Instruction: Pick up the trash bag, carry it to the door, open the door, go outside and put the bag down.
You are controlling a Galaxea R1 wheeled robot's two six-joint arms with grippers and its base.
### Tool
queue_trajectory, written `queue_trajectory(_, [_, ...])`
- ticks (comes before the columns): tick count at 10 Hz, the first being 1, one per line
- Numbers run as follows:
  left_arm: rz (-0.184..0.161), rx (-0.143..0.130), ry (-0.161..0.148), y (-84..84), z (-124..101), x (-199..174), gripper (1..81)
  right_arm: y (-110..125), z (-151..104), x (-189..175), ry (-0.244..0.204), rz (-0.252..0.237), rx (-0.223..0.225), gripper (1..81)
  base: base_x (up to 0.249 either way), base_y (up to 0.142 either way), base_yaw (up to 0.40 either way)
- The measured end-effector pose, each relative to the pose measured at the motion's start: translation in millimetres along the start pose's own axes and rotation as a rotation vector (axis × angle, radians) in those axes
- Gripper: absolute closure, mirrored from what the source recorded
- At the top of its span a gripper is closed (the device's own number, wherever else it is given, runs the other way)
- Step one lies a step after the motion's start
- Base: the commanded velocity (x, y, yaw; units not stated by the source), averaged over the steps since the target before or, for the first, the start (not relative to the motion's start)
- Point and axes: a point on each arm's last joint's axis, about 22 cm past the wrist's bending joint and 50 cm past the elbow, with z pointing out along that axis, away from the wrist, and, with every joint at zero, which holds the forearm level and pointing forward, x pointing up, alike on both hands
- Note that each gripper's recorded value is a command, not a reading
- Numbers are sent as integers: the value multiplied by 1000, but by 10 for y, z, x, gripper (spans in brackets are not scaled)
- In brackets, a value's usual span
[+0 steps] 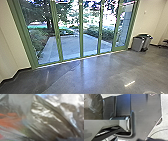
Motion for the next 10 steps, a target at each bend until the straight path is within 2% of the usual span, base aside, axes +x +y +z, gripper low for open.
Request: queue_trajectory(10, [0, 0, -1, 0, 0, -4, 811, 13, -2, -2, 0, -1, -2, 10, 0, 0, -284])
